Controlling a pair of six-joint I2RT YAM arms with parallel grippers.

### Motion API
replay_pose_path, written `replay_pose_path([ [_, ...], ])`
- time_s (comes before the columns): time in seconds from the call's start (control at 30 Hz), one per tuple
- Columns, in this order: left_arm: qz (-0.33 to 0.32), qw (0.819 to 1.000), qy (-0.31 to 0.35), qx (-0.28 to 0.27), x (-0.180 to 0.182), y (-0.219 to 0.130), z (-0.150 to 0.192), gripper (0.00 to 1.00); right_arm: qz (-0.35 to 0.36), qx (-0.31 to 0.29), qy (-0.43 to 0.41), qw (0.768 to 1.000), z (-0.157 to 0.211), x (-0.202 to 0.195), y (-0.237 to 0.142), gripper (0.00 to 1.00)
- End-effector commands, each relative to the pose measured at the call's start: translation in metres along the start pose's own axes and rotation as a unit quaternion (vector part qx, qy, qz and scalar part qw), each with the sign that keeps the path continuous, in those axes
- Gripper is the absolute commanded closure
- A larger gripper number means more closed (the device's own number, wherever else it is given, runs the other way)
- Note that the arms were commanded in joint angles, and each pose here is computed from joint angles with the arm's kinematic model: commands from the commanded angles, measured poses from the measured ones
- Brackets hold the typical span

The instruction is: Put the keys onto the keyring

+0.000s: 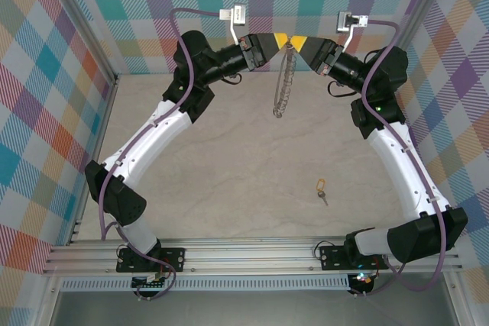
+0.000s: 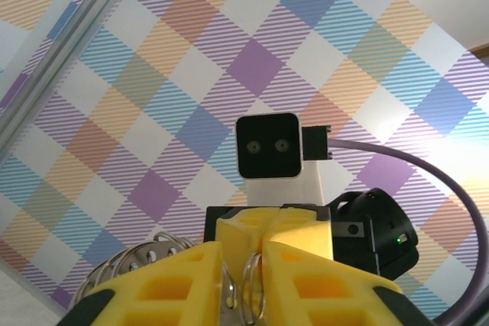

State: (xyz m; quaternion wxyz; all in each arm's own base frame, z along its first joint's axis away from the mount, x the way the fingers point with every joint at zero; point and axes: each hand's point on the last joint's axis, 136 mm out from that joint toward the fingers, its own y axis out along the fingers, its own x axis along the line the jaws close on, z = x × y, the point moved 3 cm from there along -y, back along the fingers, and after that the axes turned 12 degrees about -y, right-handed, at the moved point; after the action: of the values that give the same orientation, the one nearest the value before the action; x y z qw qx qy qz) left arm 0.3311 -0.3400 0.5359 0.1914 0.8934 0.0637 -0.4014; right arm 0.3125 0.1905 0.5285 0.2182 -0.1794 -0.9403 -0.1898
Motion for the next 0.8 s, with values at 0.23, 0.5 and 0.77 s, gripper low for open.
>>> replay_pose_path([
  [0.23, 0.035, 0.999, 0.012, 0.009, -0.0185, 0.0019, 0.0058, 0.82, -0.017, -0.019, -0.023, 0.999, -0.0085, 0.0105, 0.0005, 1.00],
  [0.5, 0.031, 0.999, 0.008, 0.010, -0.0162, -0.0025, 0.0109, 0.78, -0.011, -0.019, -0.020, 1.000, -0.0077, 0.0070, 0.0013, 1.00],
  [0.77, 0.029, 1.000, 0.010, 0.003, -0.0164, -0.0036, 0.0094, 0.88, -0.012, -0.017, -0.017, 1.000, -0.0066, 0.0064, 0.0015, 1.00],
])
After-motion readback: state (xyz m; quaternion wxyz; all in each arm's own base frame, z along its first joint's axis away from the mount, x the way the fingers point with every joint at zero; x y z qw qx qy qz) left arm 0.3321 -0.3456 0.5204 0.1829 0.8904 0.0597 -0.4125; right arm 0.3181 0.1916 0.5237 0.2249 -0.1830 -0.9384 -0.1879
